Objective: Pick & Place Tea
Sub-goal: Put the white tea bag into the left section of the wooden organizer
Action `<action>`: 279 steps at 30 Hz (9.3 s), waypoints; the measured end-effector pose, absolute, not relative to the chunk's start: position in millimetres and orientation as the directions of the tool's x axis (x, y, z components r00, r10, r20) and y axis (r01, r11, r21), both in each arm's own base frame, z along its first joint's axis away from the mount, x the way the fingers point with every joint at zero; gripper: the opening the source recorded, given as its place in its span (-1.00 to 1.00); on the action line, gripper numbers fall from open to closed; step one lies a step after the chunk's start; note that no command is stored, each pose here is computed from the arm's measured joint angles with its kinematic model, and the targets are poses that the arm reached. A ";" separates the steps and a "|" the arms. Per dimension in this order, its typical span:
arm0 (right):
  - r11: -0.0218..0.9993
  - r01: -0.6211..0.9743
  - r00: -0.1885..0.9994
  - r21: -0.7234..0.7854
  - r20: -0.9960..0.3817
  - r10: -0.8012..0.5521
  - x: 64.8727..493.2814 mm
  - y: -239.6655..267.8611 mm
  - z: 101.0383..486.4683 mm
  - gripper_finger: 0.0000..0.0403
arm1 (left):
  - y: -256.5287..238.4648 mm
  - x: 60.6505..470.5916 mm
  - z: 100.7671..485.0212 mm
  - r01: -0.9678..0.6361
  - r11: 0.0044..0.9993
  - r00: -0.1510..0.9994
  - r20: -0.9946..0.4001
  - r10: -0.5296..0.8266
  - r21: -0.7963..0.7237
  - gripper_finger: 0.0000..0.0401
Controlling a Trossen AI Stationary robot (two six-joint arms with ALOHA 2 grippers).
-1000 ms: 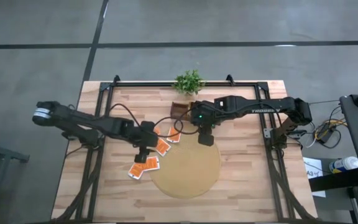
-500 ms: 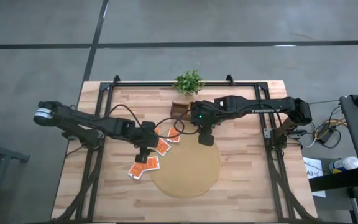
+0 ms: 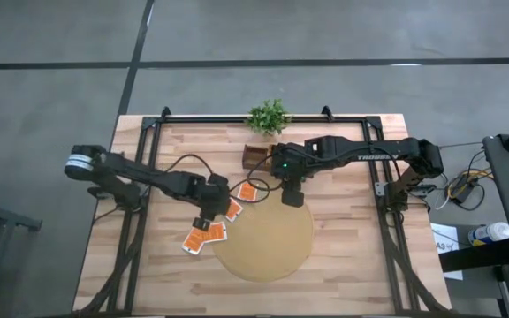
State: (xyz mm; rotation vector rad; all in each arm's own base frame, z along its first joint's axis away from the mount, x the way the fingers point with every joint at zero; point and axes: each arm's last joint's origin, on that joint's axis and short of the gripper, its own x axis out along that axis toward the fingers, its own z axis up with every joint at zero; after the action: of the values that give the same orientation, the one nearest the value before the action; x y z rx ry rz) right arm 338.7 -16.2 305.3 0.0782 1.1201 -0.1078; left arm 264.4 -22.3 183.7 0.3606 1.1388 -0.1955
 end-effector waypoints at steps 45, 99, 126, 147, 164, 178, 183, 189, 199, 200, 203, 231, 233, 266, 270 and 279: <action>0.994 0.111 0.526 0.015 -0.849 -0.046 324.2 -8.6 336.4 -0.38 | -8.3 303.1 255.9 0.336 0.922 0.504 -0.863 -0.002 0.194 -0.95; 0.938 -0.344 0.939 0.041 -0.004 0.345 280.9 7.9 478.1 -0.38 | 26.7 301.5 442.6 0.628 0.718 0.760 0.039 -0.649 -0.301 -0.94; 0.931 -0.363 0.931 0.035 -0.030 0.364 300.1 9.9 468.6 -0.64 | 32.3 305.9 437.8 0.602 0.713 0.771 0.028 -0.636 -0.360 -0.94; 0.936 -0.348 0.934 0.051 -0.072 0.351 299.5 9.5 465.0 -0.96 | 33.6 305.2 438.4 0.602 0.713 0.771 0.030 -0.636 -0.359 -0.67; 0.958 -0.279 0.948 0.069 -0.137 0.286 297.5 6.5 459.3 -0.96 | 48.3 288.3 429.5 0.546 0.646 0.730 -0.075 -0.679 -0.533 0.13; 0.990 -0.045 0.943 0.134 -0.322 0.087 305.8 -31.4 433.4 -0.96 | 60.8 234.1 455.1 0.512 0.774 0.817 -0.068 -0.573 -0.371 0.14; 0.988 0.036 0.920 0.148 -0.390 0.024 324.4 -56.2 412.2 -0.96 | 59.0 221.1 459.6 0.453 0.824 0.859 -0.079 -0.505 -0.342 0.14; 0.975 0.173 0.843 0.139 -0.533 -0.074 347.9 -85.8 372.5 -0.96 | 56.0 211.5 463.8 0.434 0.842 0.875 -0.075 -0.479 -0.320 0.14; 0.939 0.335 0.731 0.082 -0.651 -0.204 374.7 -115.3 322.9 -0.96 | 54.5 207.0 466.5 0.426 0.849 0.882 -0.066 -0.467 -0.314 0.14; 0.934 0.348 0.720 0.084 -0.662 -0.209 375.9 -118.8 318.3 -0.96 | 54.5 206.9 466.5 0.426 0.848 0.882 -0.066 -0.467 -0.315 0.14; 0.925 0.370 0.695 0.081 -0.685 -0.218 379.8 -126.8 306.8 -0.96 | 54.5 206.8 466.3 0.423 0.846 0.882 -0.068 -0.467 -0.324 0.14; 0.864 0.485 0.687 0.132 -0.670 -0.282 387.3 -151.3 232.9 -0.96 | 52.5 201.6 467.8 0.419 0.841 0.882 -0.068 -0.467 -0.343 0.14; 0.862 0.490 0.678 0.130 -0.678 -0.283 385.5 -152.1 229.2 -0.96 | 52.3 200.9 468.3 0.419 0.840 0.882 -0.066 -0.467 -0.344 0.14; 0.856 0.480 0.709 0.190 -0.659 -0.252 371.3 -158.7 195.3 -0.96 | 52.2 200.7 468.7 0.419 0.839 0.882 -0.063 -0.466 -0.346 0.14; 0.849 0.491 0.707 0.195 -0.659 -0.257 369.9 -161.5 194.9 -0.96 | 52.1 200.7 468.7 0.419 0.839 0.882 -0.063 -0.467 -0.347 0.14; 0.841 0.501 0.703 0.205 -0.664 -0.256 368.4 -162.8 193.3 -0.96 | 52.1 200.6 468.8 0.419 0.839 0.882 -0.063 -0.467 -0.348 0.14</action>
State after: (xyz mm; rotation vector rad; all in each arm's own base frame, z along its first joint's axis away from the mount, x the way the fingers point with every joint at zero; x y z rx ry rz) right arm 368.4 -162.8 193.3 0.3902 0.6693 -0.4330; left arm 200.6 52.1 468.8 -0.3335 0.1476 -0.4701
